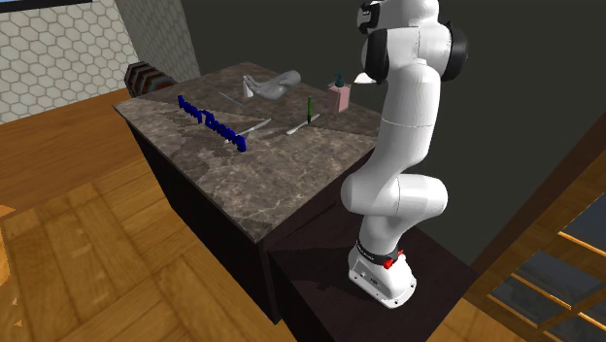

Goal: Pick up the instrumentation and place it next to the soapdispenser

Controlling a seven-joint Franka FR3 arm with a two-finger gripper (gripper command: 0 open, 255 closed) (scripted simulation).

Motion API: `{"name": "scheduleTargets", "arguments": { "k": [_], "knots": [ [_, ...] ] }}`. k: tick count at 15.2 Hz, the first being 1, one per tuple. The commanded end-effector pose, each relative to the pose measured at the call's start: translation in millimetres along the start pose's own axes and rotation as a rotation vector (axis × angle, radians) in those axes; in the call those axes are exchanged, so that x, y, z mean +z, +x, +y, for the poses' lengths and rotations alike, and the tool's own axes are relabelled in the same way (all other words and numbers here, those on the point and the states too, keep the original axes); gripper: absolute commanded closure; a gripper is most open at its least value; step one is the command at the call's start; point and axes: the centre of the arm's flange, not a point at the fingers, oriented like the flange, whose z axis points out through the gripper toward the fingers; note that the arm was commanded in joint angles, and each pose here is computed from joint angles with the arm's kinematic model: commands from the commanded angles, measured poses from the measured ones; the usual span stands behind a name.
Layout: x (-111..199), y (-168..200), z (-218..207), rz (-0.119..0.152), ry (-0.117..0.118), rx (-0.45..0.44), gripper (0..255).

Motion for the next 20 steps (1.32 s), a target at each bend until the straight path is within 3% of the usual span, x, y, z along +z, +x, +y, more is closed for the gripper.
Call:
{"name": "scheduleTargets", "arguments": {
  "k": [1, 20],
  "knots": [
    [-11.4, 2.1, -2.0, 0.000, 0.000, 0.000, 255],
    [-106.3, 15.1, -7.9, 0.000, 0.000, 0.000, 255]
  ]
}}
